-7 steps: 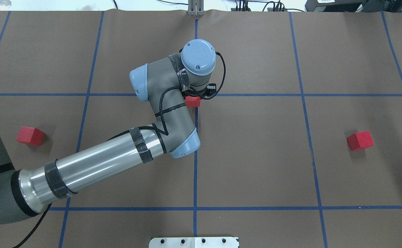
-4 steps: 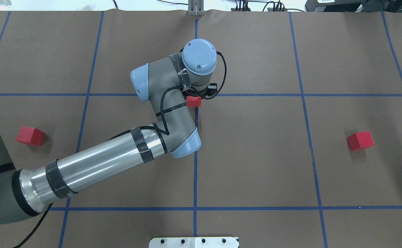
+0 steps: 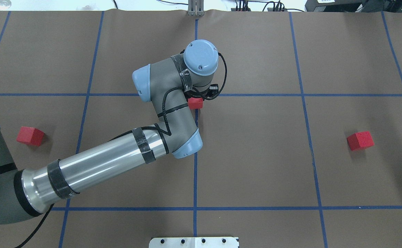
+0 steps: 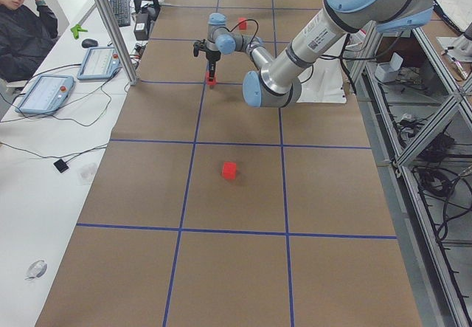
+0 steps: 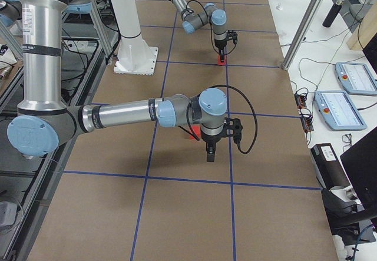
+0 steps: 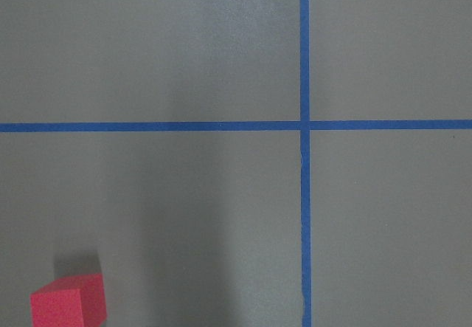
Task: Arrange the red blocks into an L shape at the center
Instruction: 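Carry the red cube farther out and lower it at the grid center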
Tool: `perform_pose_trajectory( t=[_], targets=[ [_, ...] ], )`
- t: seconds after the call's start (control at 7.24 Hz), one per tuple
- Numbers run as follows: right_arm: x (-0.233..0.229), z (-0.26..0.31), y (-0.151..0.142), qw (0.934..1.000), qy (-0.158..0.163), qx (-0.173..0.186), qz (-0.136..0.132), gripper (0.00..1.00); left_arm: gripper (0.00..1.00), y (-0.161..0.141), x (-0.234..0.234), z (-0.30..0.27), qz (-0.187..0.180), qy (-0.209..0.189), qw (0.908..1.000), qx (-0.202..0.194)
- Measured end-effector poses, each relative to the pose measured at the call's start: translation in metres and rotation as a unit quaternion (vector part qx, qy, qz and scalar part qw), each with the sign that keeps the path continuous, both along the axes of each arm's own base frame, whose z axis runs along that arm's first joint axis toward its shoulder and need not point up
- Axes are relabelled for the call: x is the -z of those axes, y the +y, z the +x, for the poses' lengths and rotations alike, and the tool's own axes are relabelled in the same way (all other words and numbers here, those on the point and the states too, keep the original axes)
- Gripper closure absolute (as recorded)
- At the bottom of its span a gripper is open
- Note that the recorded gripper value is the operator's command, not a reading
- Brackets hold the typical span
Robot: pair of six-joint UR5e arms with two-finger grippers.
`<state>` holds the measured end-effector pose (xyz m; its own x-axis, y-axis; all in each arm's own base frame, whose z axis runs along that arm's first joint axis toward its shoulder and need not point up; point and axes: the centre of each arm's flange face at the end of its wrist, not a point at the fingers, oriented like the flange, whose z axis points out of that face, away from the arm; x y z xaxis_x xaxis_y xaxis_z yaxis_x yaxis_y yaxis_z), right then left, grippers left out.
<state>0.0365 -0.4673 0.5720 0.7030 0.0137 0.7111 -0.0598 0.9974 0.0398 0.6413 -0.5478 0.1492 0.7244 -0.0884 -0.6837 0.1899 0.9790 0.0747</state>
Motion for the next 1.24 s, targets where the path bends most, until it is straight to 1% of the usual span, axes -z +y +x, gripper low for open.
perform_pose_trajectory(
  t=[0.14,0.28,0.41,0.69,0.97,1.24],
  targets=[
    [0.000,0.000,0.000,1.0000,0.000,0.000,0.000,0.01,0.93,0.001,-0.001,0.002,-0.002,0.000,1.0000,0.000],
    [0.000,0.000,-0.001,1.0000,0.001,0.000,0.000,0.01,0.78,0.002,-0.001,0.003,-0.003,0.000,1.0000,-0.001],
    [0.000,0.000,-0.001,1.0000,0.001,0.000,0.000,0.01,0.56,0.003,-0.001,0.004,-0.003,0.000,1.0000,-0.001],
    [-0.001,0.000,-0.002,1.0000,0.002,0.000,-0.001,0.01,0.35,0.008,-0.002,0.010,-0.002,0.000,1.0000,-0.007],
    [0.001,0.000,-0.004,1.0000,0.002,0.000,0.001,0.01,0.01,0.012,-0.003,0.014,0.000,0.003,0.9999,-0.011],
    [0.008,0.000,-0.010,1.0000,0.002,-0.001,0.007,0.01,0.00,0.012,0.000,0.013,0.002,0.007,0.9999,-0.009]
  ],
)
